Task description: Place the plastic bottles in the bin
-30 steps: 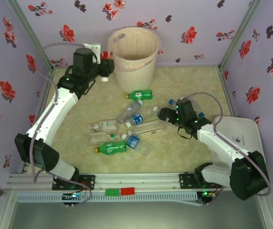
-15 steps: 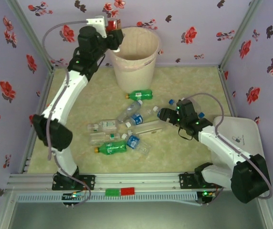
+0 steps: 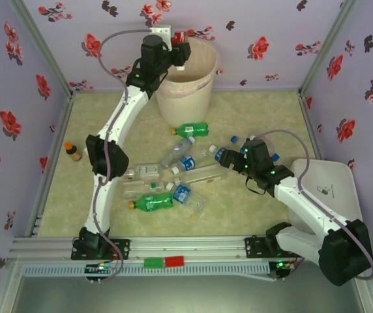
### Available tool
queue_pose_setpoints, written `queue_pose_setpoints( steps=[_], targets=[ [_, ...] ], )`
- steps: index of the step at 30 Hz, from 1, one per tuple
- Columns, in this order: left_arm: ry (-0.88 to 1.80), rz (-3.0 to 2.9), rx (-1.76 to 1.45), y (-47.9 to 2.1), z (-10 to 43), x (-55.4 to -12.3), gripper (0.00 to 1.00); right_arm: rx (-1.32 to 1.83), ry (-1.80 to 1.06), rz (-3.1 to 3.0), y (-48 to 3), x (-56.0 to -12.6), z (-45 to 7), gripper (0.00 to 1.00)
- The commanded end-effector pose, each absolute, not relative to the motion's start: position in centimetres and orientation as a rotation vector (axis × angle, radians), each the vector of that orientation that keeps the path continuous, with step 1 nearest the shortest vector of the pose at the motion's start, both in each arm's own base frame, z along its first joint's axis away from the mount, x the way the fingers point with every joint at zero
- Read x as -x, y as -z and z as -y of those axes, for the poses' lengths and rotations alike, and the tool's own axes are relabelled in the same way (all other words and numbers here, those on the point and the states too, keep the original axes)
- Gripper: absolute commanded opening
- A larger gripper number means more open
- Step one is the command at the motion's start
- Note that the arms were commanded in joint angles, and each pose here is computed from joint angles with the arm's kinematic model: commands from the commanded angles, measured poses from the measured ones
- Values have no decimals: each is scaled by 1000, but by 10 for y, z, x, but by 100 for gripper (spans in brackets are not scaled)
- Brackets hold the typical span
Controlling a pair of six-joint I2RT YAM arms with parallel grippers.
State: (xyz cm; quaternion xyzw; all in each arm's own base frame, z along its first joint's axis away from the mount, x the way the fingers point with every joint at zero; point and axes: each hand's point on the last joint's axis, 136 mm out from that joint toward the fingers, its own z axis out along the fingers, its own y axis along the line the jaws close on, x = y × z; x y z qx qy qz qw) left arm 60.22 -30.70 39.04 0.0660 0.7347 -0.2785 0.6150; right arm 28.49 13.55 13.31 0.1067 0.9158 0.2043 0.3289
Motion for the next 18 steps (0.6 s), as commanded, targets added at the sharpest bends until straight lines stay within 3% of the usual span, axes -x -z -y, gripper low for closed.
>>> queue_pose_setpoints(
  steps=[1, 3, 6, 18],
  targets=[
    [647, -1653, -169, -403, 309, -600, 67, -292, -492, -2396, -136, -281, -127, 100],
    [651, -1655, -168, -403, 310, -600, 78, -287, -482, -2397, -138, -281, -126, 99],
    [651, -1651, -174, -407, 310, -596, 85, -277, -469, -2403, -139, -280, -125, 100],
    [668, -1579, -214, -456, 300, -549, 89, -250, -368, -2425, -138, -280, -114, 100]
  ],
)
